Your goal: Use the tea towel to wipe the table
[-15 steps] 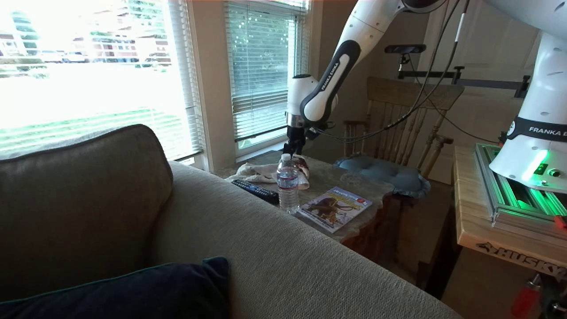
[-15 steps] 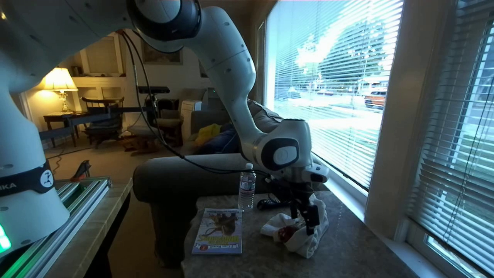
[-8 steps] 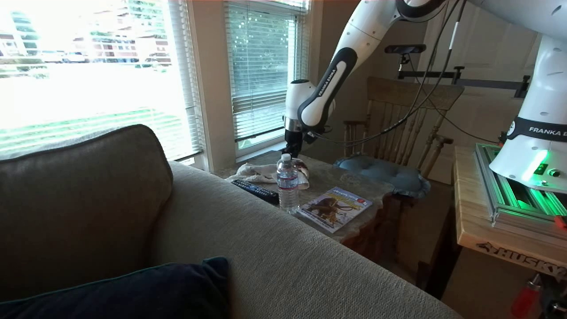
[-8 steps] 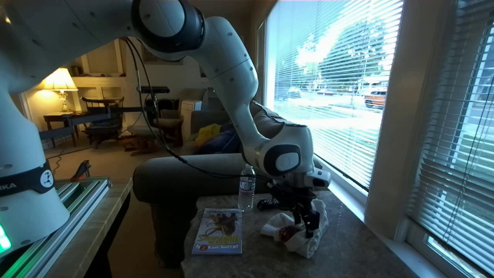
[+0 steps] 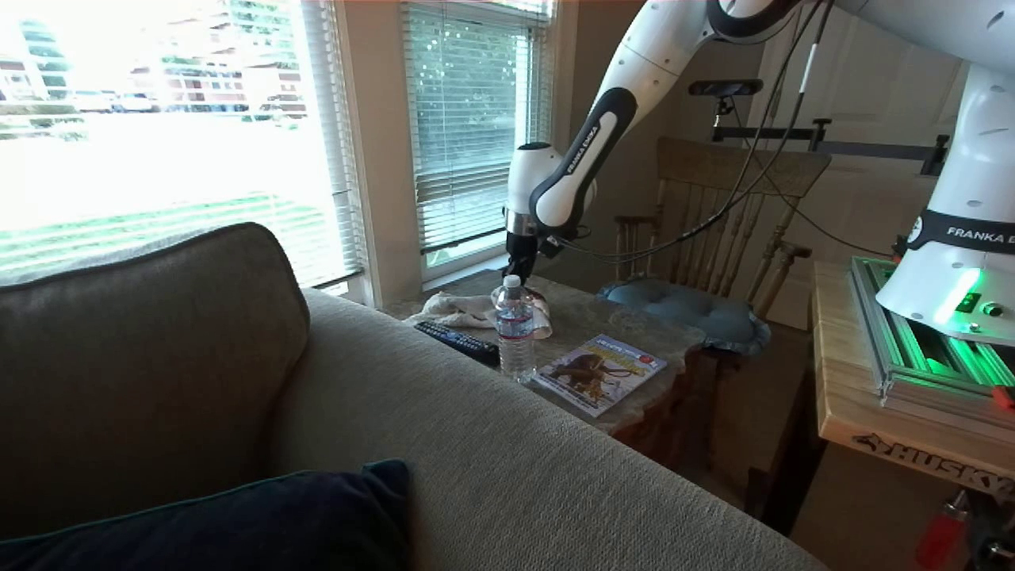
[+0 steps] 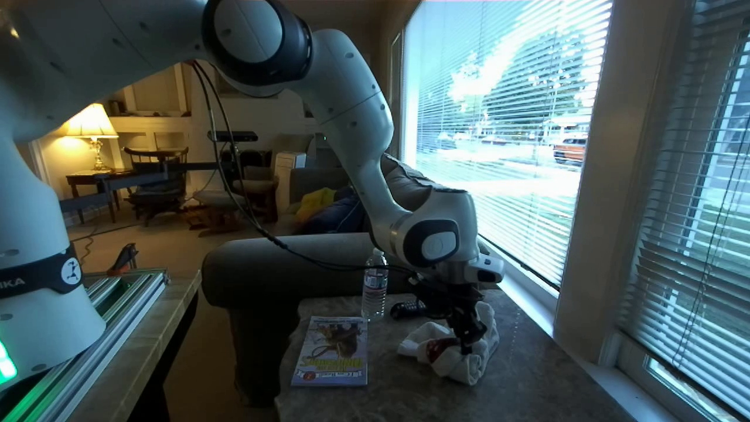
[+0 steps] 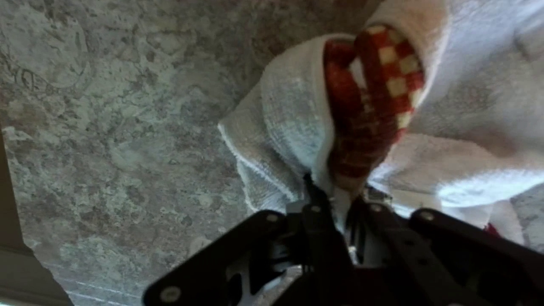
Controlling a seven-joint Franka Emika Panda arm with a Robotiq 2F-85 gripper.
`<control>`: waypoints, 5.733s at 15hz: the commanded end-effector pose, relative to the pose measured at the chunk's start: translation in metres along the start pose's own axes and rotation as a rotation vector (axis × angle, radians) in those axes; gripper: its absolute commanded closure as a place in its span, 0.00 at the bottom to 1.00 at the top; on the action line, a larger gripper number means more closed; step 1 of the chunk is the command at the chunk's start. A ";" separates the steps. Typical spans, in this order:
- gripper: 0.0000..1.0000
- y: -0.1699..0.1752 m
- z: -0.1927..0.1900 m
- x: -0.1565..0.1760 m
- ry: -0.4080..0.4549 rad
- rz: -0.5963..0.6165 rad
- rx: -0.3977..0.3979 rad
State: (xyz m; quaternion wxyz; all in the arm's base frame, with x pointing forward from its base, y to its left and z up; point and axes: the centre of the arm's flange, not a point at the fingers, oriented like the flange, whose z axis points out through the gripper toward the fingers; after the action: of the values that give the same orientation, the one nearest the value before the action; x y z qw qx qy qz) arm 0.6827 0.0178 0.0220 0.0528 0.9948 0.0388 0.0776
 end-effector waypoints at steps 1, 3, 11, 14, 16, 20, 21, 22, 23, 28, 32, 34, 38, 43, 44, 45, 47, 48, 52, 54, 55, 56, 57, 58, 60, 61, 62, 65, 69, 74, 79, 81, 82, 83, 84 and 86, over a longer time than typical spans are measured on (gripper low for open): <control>0.98 -0.006 0.004 0.007 -0.008 0.018 -0.021; 0.98 -0.005 -0.003 0.008 -0.007 0.027 -0.040; 0.97 0.004 -0.055 0.017 0.045 0.056 -0.043; 0.97 0.012 -0.087 0.027 0.074 0.074 -0.021; 0.97 0.017 -0.107 0.033 0.092 0.106 0.004; 0.97 0.033 -0.147 0.036 0.091 0.189 0.047; 0.97 0.038 -0.157 0.035 0.095 0.201 0.049; 0.97 0.044 -0.166 0.033 0.096 0.213 0.049; 0.97 0.052 -0.176 0.031 0.101 0.221 0.042; 0.97 0.088 -0.216 0.020 0.113 0.241 0.035; 0.97 0.103 -0.227 0.002 0.037 0.186 -0.003; 0.97 0.104 -0.222 -0.015 -0.028 0.129 -0.030; 0.97 0.098 -0.195 -0.047 -0.148 0.041 -0.100; 0.97 0.074 -0.156 -0.062 -0.249 -0.031 -0.179; 0.97 0.068 -0.147 -0.063 -0.271 -0.046 -0.188; 0.97 0.059 -0.135 -0.063 -0.290 -0.055 -0.204; 0.97 0.043 -0.111 -0.065 -0.314 -0.065 -0.231; 0.97 0.035 -0.098 -0.064 -0.317 -0.060 -0.237; 0.97 0.009 -0.050 -0.056 -0.311 -0.027 -0.235; 0.97 0.001 -0.032 -0.045 -0.307 0.009 -0.228; 0.97 -0.003 -0.022 -0.039 -0.302 0.025 -0.222; 0.97 -0.006 -0.013 -0.033 -0.304 0.040 -0.213; 0.97 -0.008 -0.005 -0.027 -0.303 0.061 -0.204; 0.97 -0.011 0.003 -0.021 -0.294 0.083 -0.195; 0.97 -0.015 0.017 -0.008 -0.283 0.126 -0.169; 0.97 -0.018 0.024 -0.001 -0.271 0.150 -0.154; 0.97 -0.020 0.028 0.007 -0.260 0.172 -0.140; 0.97 -0.026 0.030 0.030 -0.224 0.232 -0.100; 0.97 -0.031 0.019 0.063 -0.147 0.304 -0.038; 0.97 -0.035 -0.002 0.096 -0.055 0.377 0.022; 0.97 -0.027 -0.044 0.110 0.014 0.438 0.098; 0.97 -0.018 -0.065 0.107 0.025 0.453 0.115; 0.97 -0.010 -0.075 0.102 0.041 0.452 0.119; 0.97 -0.004 -0.083 0.101 0.049 0.449 0.126; 0.97 0.004 -0.094 0.097 0.066 0.448 0.129; 0.97 0.022 -0.112 0.090 0.085 0.437 0.128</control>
State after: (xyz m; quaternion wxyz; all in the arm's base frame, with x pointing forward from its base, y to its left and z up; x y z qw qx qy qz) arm 0.7874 0.0336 0.1165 -0.0140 0.9767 -0.1762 0.1221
